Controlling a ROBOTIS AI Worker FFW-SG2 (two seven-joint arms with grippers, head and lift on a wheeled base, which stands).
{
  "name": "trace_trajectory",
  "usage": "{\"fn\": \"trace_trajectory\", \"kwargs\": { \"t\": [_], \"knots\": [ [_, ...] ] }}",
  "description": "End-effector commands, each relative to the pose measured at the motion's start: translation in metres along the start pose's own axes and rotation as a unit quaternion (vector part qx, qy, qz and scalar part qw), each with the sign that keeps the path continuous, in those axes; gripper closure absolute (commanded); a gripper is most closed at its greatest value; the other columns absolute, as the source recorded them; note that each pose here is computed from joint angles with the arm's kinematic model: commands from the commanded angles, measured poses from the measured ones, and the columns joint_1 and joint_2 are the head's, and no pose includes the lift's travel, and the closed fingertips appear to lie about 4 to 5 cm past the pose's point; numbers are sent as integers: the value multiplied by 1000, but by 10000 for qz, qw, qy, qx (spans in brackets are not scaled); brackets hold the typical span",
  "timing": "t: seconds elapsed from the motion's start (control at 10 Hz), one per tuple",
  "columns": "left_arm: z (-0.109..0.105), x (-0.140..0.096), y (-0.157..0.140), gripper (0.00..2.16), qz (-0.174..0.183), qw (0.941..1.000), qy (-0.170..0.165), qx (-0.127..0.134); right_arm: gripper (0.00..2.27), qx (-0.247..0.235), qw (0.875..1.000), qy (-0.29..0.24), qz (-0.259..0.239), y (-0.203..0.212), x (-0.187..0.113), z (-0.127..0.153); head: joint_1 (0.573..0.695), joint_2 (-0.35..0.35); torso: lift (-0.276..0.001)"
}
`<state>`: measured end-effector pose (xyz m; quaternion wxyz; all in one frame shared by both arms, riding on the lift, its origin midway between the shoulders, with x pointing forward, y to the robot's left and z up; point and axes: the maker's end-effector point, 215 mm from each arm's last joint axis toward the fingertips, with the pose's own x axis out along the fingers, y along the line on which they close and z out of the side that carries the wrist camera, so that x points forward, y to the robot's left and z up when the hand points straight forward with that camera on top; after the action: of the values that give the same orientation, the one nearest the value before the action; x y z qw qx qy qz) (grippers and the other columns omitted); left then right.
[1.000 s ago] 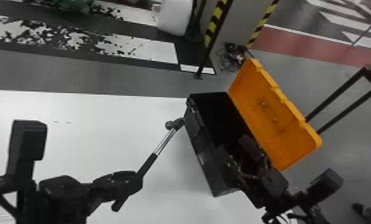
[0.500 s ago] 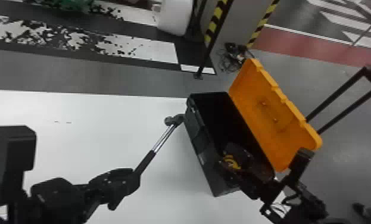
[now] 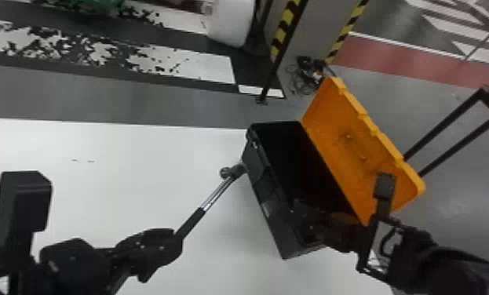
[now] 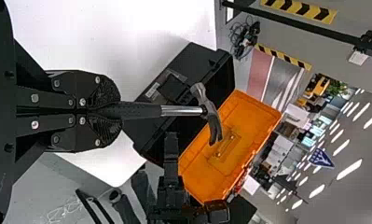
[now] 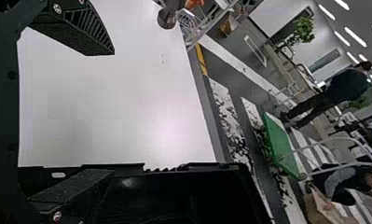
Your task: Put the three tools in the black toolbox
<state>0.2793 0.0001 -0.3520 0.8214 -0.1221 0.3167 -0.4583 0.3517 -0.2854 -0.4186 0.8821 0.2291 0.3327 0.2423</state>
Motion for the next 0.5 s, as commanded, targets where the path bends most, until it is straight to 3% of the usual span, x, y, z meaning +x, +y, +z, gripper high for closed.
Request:
{"fn": "trace_trajectory", "kwargs": {
  "t": [0.0,0.4],
  "knots": [
    [2,2,0,1737,-12,10000,-26,43,103,188,9993,258,189,19,-5,-4,695,-350,-55],
    [6,13,-3,1737,9,9997,-141,189,100,238,9987,152,429,54,-6,9,695,-350,-55]
  ]
}}
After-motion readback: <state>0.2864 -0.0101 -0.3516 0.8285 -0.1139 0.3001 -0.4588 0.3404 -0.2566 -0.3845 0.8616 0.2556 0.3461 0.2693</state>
